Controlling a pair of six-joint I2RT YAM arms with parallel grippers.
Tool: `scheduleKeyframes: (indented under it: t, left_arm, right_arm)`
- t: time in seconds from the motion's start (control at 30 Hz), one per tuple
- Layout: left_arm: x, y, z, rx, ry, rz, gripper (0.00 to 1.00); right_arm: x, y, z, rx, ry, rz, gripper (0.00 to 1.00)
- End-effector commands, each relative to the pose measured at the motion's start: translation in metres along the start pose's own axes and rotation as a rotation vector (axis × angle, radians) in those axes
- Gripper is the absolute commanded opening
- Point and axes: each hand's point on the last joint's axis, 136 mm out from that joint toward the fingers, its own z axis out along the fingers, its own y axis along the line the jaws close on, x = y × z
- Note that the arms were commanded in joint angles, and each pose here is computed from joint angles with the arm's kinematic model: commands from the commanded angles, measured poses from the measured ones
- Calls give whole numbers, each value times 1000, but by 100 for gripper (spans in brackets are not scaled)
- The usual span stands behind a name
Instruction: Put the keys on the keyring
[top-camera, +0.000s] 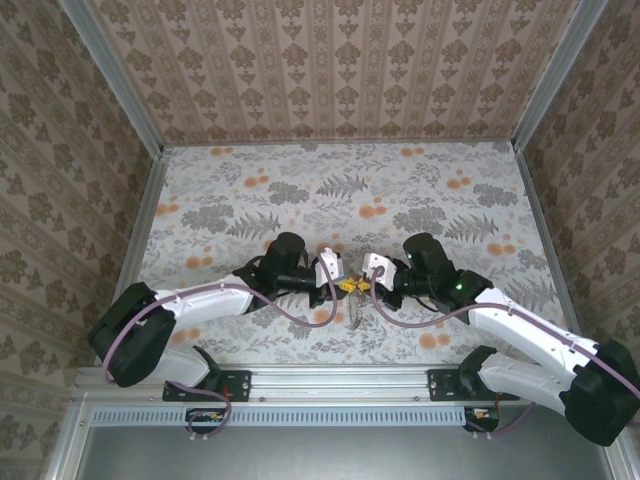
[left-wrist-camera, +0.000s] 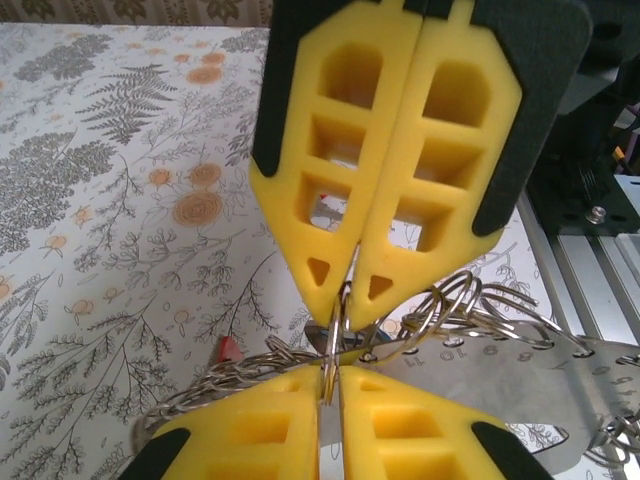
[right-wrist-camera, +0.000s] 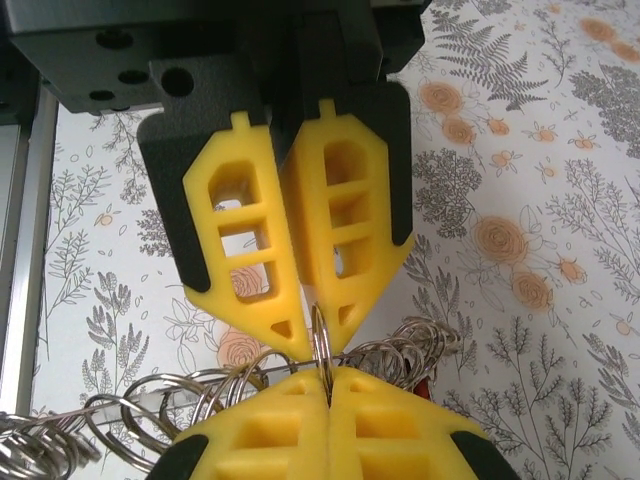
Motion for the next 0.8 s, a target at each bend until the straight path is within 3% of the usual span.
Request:
scheduleKeyframes:
  t: [0.0, 0.43, 0.77]
  left_arm:
    - [-7, -1, -2, 5, 9, 42, 13]
    - [-11, 6, -12, -88, -15, 69, 19]
    - [-13, 5, -6, -49, -13, 74, 20]
  right_arm:
    - [-17, 0, -3, -21, -23, -38, 0]
    - [-16, 1, 1, -36, -4, -45, 0]
    - [-20, 2, 1, -40, -26, -45, 0]
